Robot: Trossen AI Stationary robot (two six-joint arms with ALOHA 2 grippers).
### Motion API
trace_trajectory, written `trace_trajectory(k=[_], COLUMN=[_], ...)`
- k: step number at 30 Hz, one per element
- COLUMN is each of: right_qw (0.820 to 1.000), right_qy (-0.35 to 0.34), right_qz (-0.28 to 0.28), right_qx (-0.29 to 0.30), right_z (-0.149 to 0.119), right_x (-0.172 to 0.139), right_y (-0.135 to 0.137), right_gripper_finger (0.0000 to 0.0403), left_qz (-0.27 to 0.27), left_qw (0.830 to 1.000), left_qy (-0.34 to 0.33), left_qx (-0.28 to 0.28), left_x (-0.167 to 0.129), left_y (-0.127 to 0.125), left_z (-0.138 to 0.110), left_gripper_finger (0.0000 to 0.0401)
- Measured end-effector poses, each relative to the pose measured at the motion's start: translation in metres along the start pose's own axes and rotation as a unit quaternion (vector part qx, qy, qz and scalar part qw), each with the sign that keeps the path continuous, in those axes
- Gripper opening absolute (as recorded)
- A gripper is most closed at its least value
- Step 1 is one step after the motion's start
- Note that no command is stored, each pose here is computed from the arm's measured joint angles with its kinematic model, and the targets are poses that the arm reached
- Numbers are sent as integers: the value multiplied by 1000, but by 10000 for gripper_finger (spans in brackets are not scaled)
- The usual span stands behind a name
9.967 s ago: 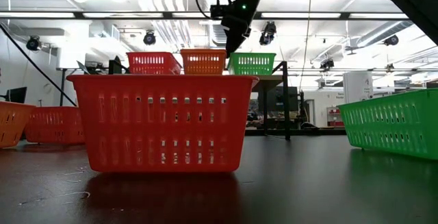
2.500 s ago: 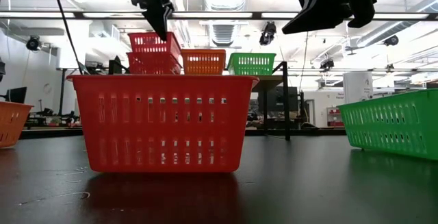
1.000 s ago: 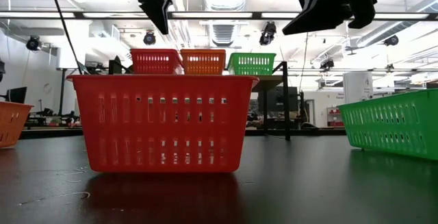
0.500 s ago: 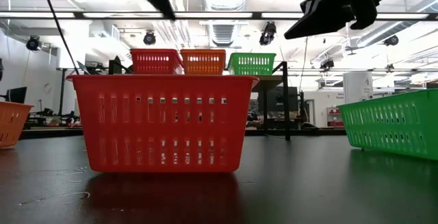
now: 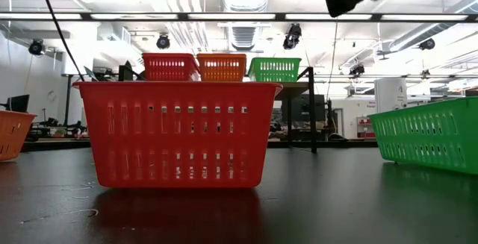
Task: Stack baskets on shelf by color
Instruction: Stack the left green basket on top of the other green basket on the shelf
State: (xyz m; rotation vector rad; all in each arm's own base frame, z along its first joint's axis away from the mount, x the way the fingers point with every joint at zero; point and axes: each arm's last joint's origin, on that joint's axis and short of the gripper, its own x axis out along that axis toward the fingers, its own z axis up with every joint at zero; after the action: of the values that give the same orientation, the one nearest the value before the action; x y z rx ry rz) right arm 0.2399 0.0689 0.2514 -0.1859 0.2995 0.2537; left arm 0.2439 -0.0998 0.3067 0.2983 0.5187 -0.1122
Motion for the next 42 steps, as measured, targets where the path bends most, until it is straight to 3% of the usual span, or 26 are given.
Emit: trace_trajectory(k=[4, 10, 14, 22, 27, 33, 42], right_qw=[999, 980, 956, 886, 868, 837, 821], right_qy=[31, 149, 256, 450, 485, 507, 504], right_qz=[36, 50, 35, 7, 1, -18, -40], right_qx=[24, 118, 135, 114, 110, 206, 263], right_z=[6, 17, 17, 16, 10, 4, 6], right_x=[9, 16, 20, 30, 41, 44, 34], right_y=[18, 32, 39, 66, 87, 104, 131], right_gripper_finger=[9, 9, 9, 9, 9, 16, 89], left_qz=[0, 16, 27, 33, 34, 34, 34], left_qw=[1000, 1000, 999, 999, 998, 998, 998], left_qy=[-2, 11, 8, 7, 6, 5, 4], left_qx=[0, 23, 39, 40, 47, 49, 49], left_x=[0, 0, 0, 0, 0, 0, 0], left_y=[-2, -1, 0, 1, 1, 1, 1], left_z=[-7, -18, -17, -17, -16, -16, -16], left_gripper_finger=[68, 68, 68, 68, 68, 68, 68])
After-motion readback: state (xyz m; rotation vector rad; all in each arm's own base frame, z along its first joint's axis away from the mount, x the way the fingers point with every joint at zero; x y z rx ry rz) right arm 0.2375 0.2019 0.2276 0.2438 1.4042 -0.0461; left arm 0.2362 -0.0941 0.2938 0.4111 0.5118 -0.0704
